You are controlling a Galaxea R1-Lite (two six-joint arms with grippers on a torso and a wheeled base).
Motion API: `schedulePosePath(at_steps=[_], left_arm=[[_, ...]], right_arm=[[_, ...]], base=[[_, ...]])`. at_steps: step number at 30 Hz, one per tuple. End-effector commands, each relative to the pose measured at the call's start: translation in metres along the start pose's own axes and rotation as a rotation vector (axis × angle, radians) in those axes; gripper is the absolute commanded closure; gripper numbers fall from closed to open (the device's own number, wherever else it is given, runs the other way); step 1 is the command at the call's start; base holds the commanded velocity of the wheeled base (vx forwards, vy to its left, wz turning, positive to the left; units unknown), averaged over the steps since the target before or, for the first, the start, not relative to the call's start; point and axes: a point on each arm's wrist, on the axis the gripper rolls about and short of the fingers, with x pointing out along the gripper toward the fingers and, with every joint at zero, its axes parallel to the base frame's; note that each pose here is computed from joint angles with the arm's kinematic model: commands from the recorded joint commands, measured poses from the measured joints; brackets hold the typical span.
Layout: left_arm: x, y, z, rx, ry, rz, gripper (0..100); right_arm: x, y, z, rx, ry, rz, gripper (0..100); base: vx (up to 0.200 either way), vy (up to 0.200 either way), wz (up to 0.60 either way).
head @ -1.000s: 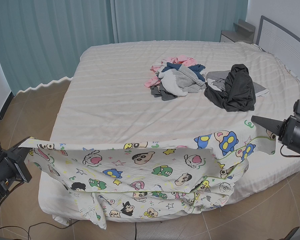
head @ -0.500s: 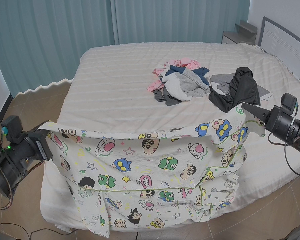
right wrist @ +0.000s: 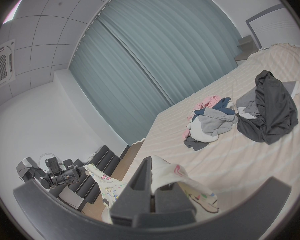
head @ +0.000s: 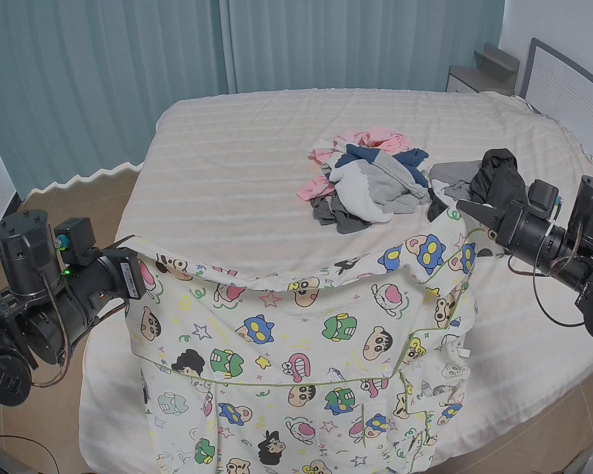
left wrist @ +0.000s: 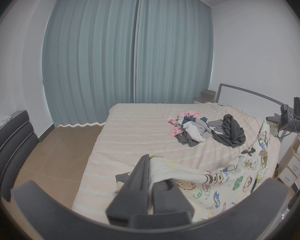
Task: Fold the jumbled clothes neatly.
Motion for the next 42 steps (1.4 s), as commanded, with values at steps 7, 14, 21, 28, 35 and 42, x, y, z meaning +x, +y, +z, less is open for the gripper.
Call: schedulePosePath(at_steps=[7,14,21,28,35,42], left_arm=[[0.043,-0.009,-0.023,-0.003,0.032,0.011,100],[0.057,-0.011,-0.038,-0.042,0.070,0.019,100],[0.086,-0.009,-0.047,-0.117,0.089,0.057,100],[0.125,-0.002,-0.059,-0.176,0.098,0.110,100],[0.167,0.009,-0.079,-0.243,0.071,0.157,100],[0.202,0.018,-0.100,-0.308,0.045,0.195,100]], right_arm=[[0.029,-0.026,-0.020,0.022,0.044,-0.027,100],[0.044,-0.044,-0.039,0.034,0.059,-0.050,100],[0.061,-0.059,-0.047,0.039,0.065,-0.062,100],[0.082,-0.074,-0.051,0.037,0.047,-0.086,100],[0.106,-0.094,-0.061,0.038,0.048,-0.090,100],[0.122,-0.108,-0.070,0.042,0.052,-0.090,100]], base=[[0.086,0.000,0.00],[0.000,0.000,0.00],[0.000,0.000,0.00],[0.000,0.000,0.00],[0.000,0.000,0.00],[0.000,0.000,0.00]])
